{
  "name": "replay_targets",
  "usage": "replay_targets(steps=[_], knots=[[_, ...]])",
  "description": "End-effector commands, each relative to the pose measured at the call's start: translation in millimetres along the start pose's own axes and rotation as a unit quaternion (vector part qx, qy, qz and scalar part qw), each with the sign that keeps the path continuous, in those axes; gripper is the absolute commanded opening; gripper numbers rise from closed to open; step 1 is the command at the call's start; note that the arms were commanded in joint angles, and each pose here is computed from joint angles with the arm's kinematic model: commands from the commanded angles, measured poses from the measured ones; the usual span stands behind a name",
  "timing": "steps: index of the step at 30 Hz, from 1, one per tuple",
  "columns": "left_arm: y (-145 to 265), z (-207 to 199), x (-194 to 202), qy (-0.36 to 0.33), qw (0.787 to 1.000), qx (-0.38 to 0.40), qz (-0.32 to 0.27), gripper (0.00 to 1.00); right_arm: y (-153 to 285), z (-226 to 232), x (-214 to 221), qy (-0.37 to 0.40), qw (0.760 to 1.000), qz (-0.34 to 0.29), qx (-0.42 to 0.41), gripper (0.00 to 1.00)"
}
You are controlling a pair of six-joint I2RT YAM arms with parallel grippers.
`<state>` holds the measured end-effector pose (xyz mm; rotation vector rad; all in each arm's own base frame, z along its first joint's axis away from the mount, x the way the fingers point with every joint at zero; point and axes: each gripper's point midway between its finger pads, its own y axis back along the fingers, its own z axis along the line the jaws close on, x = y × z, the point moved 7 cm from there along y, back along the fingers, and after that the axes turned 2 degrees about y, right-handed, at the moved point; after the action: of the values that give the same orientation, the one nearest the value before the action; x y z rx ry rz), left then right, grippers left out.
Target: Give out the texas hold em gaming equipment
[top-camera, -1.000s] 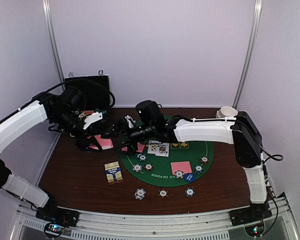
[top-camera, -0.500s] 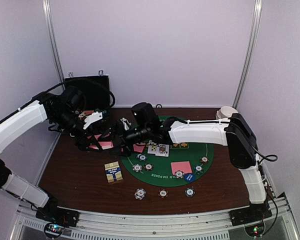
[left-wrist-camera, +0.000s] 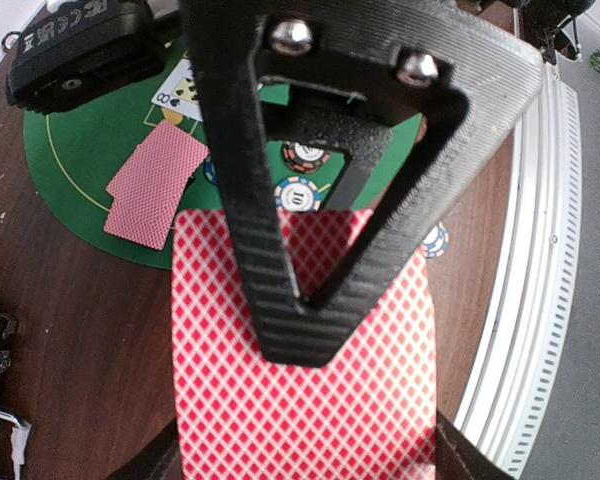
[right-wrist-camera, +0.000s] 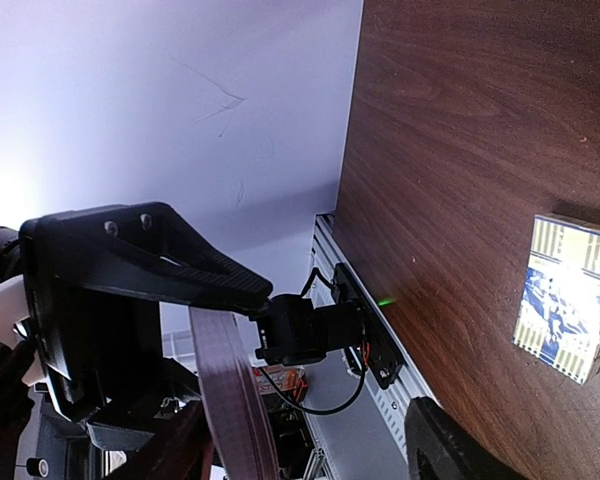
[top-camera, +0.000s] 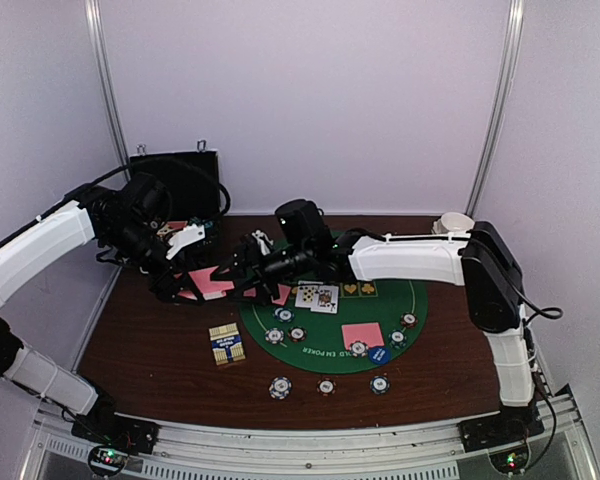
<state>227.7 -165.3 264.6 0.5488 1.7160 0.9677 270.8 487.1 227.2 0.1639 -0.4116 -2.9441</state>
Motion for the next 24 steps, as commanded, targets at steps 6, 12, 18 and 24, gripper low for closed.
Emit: replay_targets(steps=[6, 12, 18, 24], knots=[[11, 2, -12, -0.010, 0.999, -0.008, -0.029, 0.00, 25, 29, -1, 0.017, 1.000, -0.013, -0.018, 0.50], [10, 2, -11, -0.009, 1.000, -0.008, -0.027, 0.00, 32, 41, 1, 0.018, 0.999, -0.017, -0.034, 0.32], [11, 2, -11, -0.010, 1.000, -0.010, -0.027, 0.00, 37, 46, 3, 0.017, 0.999, -0.015, -0.044, 0.17], [11, 2, -10, -0.010, 1.000, -0.010, -0.026, 0.00, 39, 52, 3, 0.014, 0.998, -0.013, -0.057, 0.12]])
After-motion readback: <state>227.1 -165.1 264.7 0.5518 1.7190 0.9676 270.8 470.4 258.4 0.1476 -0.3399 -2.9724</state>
